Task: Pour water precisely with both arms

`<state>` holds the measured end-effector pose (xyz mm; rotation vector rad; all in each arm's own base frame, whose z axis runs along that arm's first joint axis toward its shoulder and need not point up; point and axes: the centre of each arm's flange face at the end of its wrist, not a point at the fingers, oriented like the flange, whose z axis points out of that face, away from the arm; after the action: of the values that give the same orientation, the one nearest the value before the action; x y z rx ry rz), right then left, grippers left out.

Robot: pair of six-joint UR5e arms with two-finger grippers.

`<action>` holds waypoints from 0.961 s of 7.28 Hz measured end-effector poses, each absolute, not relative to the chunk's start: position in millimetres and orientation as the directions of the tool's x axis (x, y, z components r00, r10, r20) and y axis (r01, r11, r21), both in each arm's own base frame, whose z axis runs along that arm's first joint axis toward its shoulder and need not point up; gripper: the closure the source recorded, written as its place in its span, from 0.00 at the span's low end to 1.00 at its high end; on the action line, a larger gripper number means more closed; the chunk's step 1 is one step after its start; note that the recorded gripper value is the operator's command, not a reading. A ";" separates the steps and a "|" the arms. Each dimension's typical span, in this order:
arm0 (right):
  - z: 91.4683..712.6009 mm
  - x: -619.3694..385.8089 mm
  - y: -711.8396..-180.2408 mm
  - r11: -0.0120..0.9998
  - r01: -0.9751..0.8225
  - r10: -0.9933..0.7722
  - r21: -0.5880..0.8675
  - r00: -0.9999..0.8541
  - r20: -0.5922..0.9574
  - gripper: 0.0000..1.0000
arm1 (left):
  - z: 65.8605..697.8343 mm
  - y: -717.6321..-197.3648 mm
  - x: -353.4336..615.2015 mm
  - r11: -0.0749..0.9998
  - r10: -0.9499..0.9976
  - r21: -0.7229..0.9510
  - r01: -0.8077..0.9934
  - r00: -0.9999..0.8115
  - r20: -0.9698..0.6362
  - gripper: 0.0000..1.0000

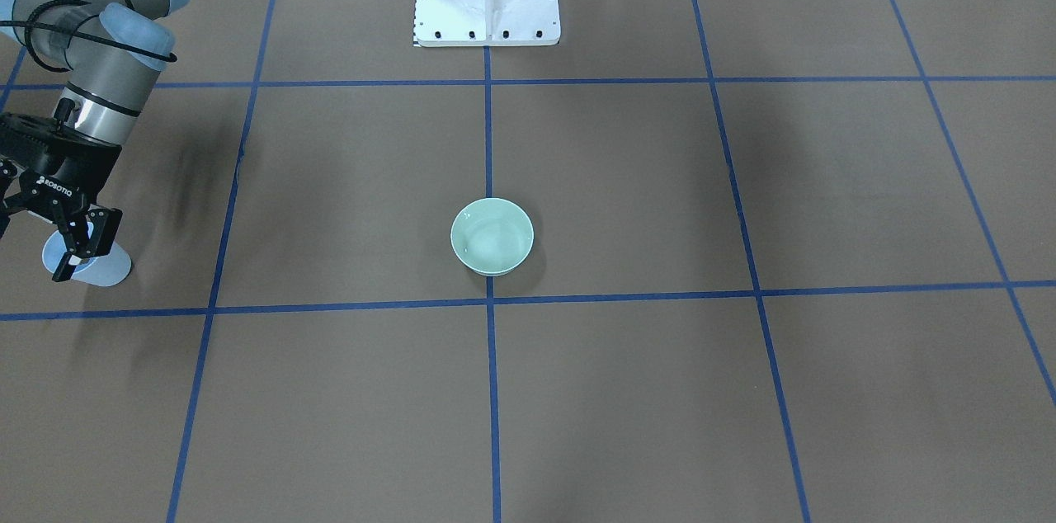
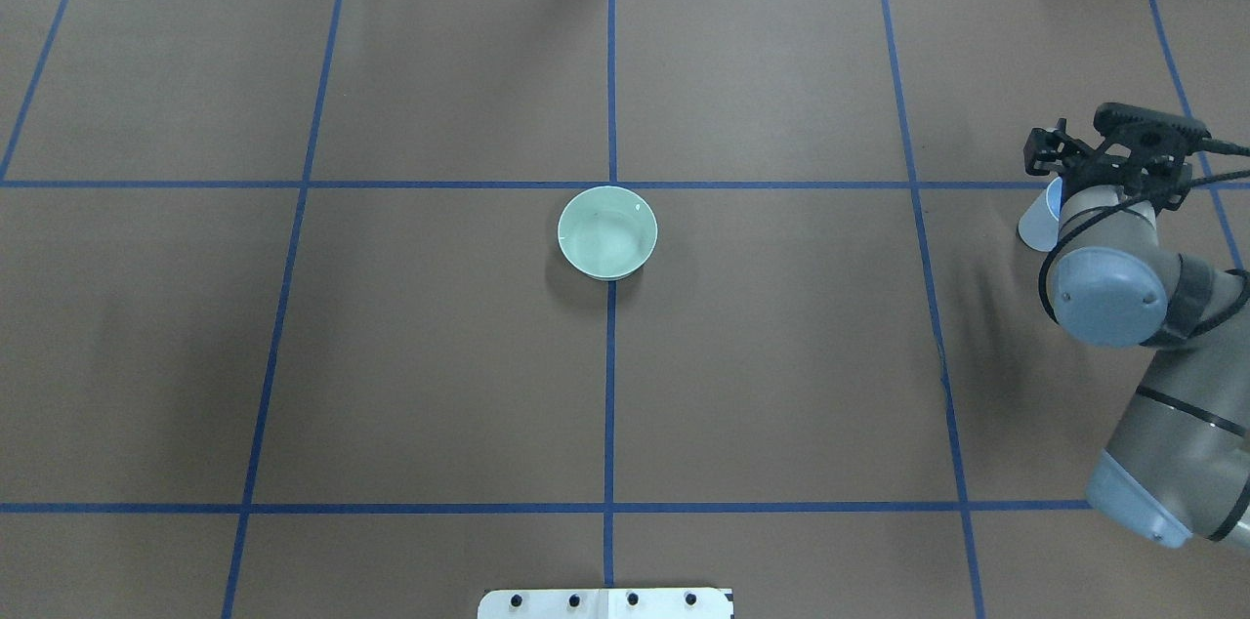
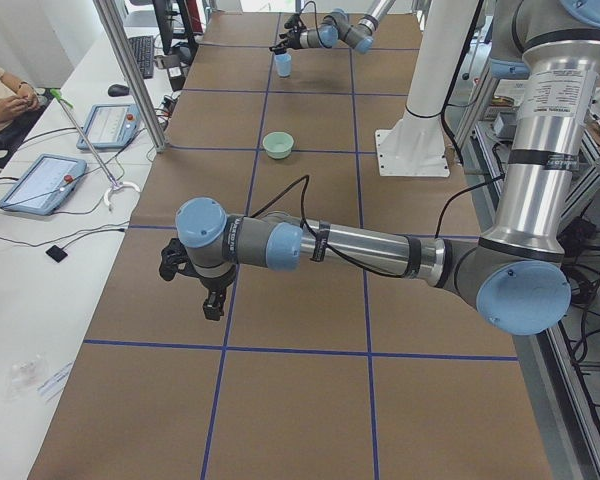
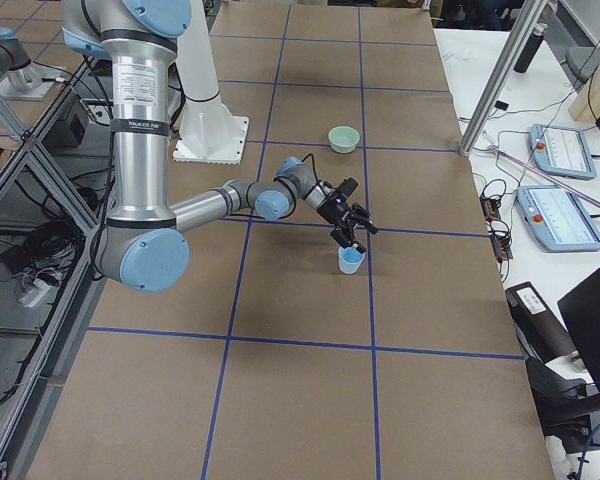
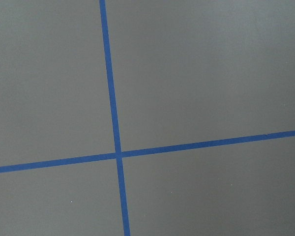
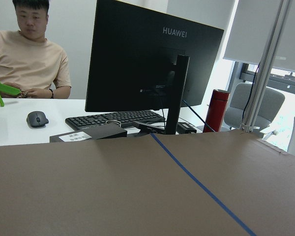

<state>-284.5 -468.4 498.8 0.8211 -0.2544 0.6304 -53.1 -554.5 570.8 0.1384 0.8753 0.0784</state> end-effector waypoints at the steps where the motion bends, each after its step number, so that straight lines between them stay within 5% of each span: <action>1: 486.5 -270.8 -490.3 0.595 -0.585 0.389 0.551 0.809 0.440 0.00 | 566.5 -554.6 -52.9 0.988 0.125 0.157 -0.008 0.639 -0.759 0.00; 7: 512.7 -54.3 -587.8 0.923 -0.225 0.025 0.313 0.845 0.534 0.00 | 440.9 -566.5 40.7 0.981 0.134 0.190 0.023 0.628 -0.766 0.00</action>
<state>-54.3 -587.8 512.7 0.3772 -0.5513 0.1347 40.7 -566.5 440.9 0.1891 0.8906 0.0640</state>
